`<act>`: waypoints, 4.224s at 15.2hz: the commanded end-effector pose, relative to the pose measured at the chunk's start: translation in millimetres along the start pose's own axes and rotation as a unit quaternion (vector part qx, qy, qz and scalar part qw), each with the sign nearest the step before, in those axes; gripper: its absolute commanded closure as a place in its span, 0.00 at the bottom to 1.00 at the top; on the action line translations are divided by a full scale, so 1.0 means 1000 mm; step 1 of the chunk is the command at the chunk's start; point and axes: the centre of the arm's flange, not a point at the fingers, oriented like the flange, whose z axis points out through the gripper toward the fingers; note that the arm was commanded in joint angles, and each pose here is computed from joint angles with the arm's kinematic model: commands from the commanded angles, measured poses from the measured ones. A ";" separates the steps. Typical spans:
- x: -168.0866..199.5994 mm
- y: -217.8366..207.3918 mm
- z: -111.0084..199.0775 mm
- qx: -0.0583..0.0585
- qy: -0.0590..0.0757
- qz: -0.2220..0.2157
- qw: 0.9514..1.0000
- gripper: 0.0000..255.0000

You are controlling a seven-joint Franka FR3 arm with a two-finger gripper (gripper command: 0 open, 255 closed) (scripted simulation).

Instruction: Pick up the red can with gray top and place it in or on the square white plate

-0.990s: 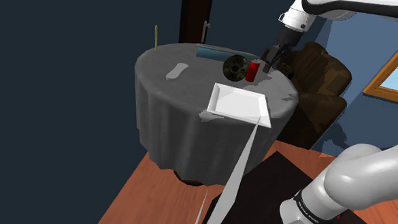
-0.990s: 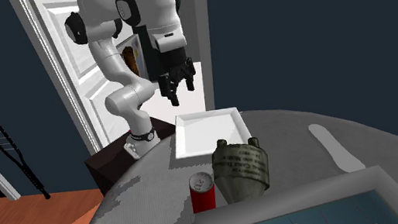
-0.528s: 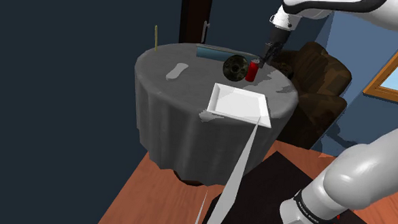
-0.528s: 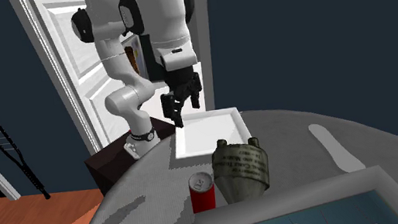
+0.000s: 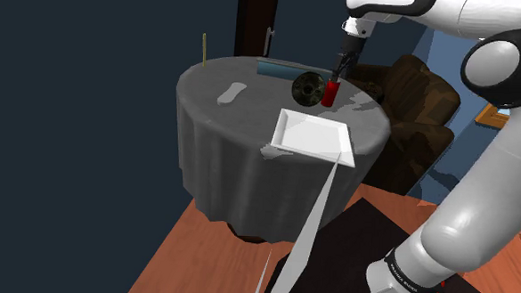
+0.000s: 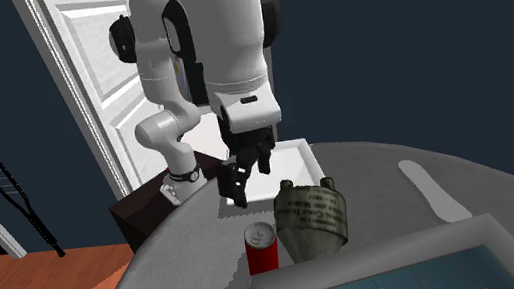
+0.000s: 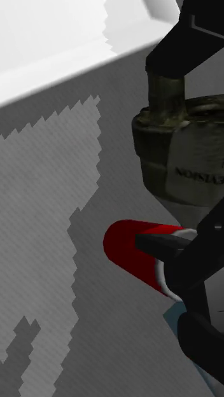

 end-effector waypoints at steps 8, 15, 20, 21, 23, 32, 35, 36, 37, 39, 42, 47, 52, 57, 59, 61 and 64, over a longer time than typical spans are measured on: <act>0.063 0.069 0.021 -0.009 -0.022 -0.004 1.000 0.00; 0.061 0.069 0.056 -0.009 -0.022 -0.004 1.000 0.00; 0.061 0.069 0.056 -0.009 -0.022 -0.004 1.000 0.00; 0.061 0.069 0.056 -0.009 -0.022 -0.004 1.000 0.00; 0.061 0.069 0.055 -0.009 -0.022 -0.004 1.000 1.00; 0.061 0.069 0.056 -0.009 -0.022 -0.004 1.000 1.00; 0.061 0.069 0.040 -0.009 -0.022 -0.004 1.000 1.00; 0.061 0.069 0.034 -0.009 -0.022 -0.004 1.000 1.00; 0.061 0.069 0.029 -0.009 -0.022 -0.004 1.000 1.00; 0.061 0.068 0.019 -0.009 -0.022 -0.004 1.000 1.00; 0.061 0.068 0.003 -0.009 -0.022 -0.004 1.000 1.00; 0.060 0.067 -0.024 -0.009 -0.022 -0.004 1.000 1.00; 0.050 0.042 -0.037 -0.009 -0.022 -0.004 1.000 1.00; 0.026 -0.019 -0.040 -0.009 -0.022 -0.004 1.000 1.00; 0.016 -0.043 -0.042 -0.009 -0.022 -0.004 1.000 1.00; 0.006 -0.068 -0.043 -0.009 -0.022 -0.004 1.000 1.00; -0.009 -0.104 -0.045 -0.009 -0.022 -0.004 1.000 1.00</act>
